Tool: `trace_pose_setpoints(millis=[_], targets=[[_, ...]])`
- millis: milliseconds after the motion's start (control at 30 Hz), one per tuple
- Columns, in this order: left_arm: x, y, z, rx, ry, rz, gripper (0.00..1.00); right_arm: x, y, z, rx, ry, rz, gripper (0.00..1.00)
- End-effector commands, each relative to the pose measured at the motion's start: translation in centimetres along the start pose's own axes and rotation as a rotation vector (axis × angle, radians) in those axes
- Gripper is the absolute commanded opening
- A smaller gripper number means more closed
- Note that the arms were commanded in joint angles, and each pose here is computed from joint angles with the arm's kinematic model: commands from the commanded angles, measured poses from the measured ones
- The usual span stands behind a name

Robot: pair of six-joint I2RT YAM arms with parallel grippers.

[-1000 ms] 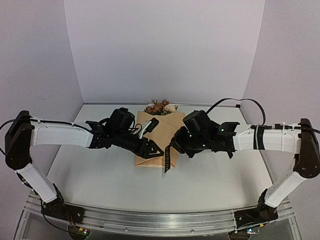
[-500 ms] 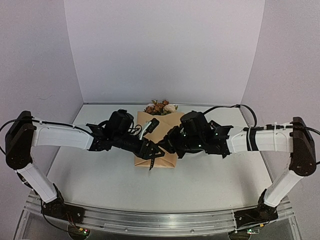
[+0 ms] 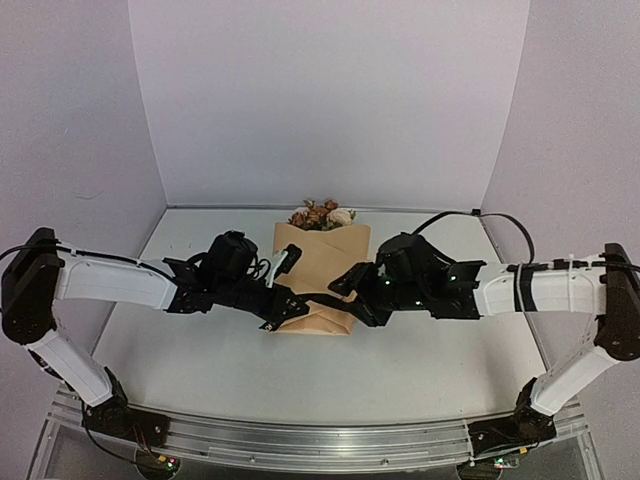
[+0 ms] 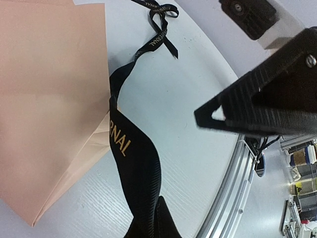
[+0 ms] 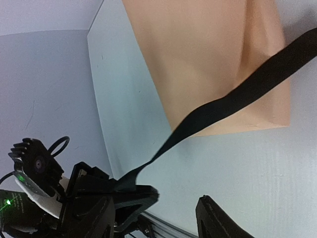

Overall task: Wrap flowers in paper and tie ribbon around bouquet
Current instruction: Straighten the ribbon at the center of the board.

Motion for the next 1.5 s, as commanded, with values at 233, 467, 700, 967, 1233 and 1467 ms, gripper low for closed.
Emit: trace_pose_setpoints(millis=[233,467,700,967,1233,1467], targets=[[0.6,6.2,-1.2,-0.114,0.116,-0.097,0.0,-14.2,9.4,-10.0,0.42,0.165,-0.554,0.61],[1.5,9.3,-1.5,-0.198,0.158,-0.119,0.0,-19.0,9.0,-8.1,0.522,0.276,-0.598,0.6],[2.9,12.1,-1.1,-0.326,0.215,-0.112,0.0,-22.0,5.1,-4.7,0.635,0.469,-0.485,0.58],[3.6,16.2,-0.5,-0.515,0.285,-0.165,0.0,-22.1,0.7,-4.1,0.696,0.69,-0.267,0.58],[2.8,18.1,-0.2,-0.627,0.311,-0.199,0.0,-21.2,-2.2,-4.7,0.743,0.809,-0.103,0.58],[2.2,18.5,-0.2,-0.652,0.31,-0.206,0.0,-22.4,-3.3,-6.1,0.882,0.839,-0.128,0.53]])
Point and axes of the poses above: each gripper's point midway between its finger pads, its own y axis back along the fingers, its own z axis along the line the jaws close on, x = y × z, the point moved 7 cm from there along y, back along the fingers, and after that the axes turned 15 degrees about -y, right-handed, at the moved point
